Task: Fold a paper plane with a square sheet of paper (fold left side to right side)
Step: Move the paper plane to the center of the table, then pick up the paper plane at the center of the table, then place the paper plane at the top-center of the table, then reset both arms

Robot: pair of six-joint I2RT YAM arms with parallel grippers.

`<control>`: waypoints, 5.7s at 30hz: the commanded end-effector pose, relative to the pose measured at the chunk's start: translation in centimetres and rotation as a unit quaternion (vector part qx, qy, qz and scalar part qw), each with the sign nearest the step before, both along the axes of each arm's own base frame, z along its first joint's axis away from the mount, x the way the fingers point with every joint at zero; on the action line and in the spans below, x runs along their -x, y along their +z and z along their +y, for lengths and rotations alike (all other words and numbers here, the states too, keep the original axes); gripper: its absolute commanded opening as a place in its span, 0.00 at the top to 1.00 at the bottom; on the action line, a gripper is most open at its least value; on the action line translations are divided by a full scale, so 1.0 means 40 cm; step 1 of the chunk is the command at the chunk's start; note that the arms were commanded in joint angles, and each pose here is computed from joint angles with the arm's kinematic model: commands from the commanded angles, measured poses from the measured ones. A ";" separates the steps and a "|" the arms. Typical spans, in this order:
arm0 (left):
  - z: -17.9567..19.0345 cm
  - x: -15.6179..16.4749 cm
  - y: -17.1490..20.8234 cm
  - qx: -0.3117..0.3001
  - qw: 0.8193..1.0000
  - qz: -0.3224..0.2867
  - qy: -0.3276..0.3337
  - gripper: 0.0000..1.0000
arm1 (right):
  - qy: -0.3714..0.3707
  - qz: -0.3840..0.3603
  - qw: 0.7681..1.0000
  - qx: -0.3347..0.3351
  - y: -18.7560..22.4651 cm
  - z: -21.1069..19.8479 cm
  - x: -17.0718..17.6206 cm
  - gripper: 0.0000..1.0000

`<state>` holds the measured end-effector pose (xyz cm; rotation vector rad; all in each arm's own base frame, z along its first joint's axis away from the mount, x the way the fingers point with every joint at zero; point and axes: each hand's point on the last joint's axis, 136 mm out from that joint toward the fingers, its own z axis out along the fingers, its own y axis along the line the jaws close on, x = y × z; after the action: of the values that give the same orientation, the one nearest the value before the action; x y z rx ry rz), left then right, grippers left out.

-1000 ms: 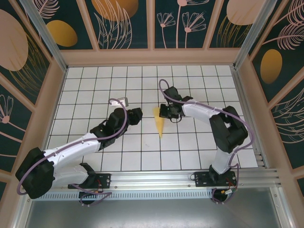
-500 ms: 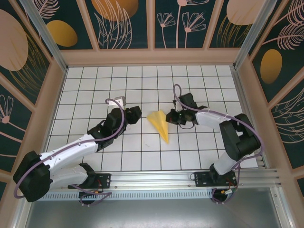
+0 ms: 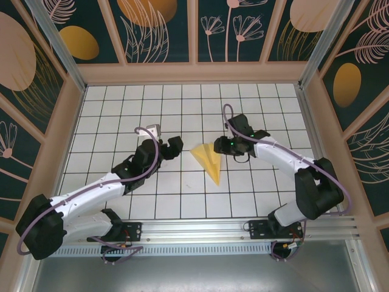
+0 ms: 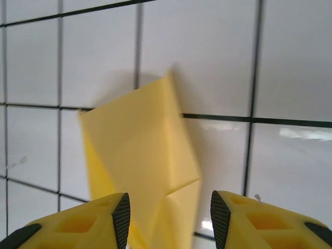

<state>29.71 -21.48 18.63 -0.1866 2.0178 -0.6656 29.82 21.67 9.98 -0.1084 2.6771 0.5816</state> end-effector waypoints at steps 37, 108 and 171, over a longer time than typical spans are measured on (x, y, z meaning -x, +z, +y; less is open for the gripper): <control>0.055 0.024 -0.007 -0.003 1.000 -0.013 0.023 0.04 | 0.088 0.118 0.979 0.142 -0.217 0.087 0.153 0.67; 0.109 0.065 0.004 -0.033 0.998 -0.041 0.018 0.01 | -0.029 0.114 0.977 0.179 -0.224 0.042 -0.386 0.81; 0.607 -0.090 -0.075 -0.280 0.888 -0.147 0.332 0.01 | -0.295 -0.392 0.865 0.107 0.055 -0.647 -0.169 0.01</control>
<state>31.90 3.71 12.40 -0.4300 1.7466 0.3890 34.84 -4.69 8.37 0.4266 1.9953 -0.0288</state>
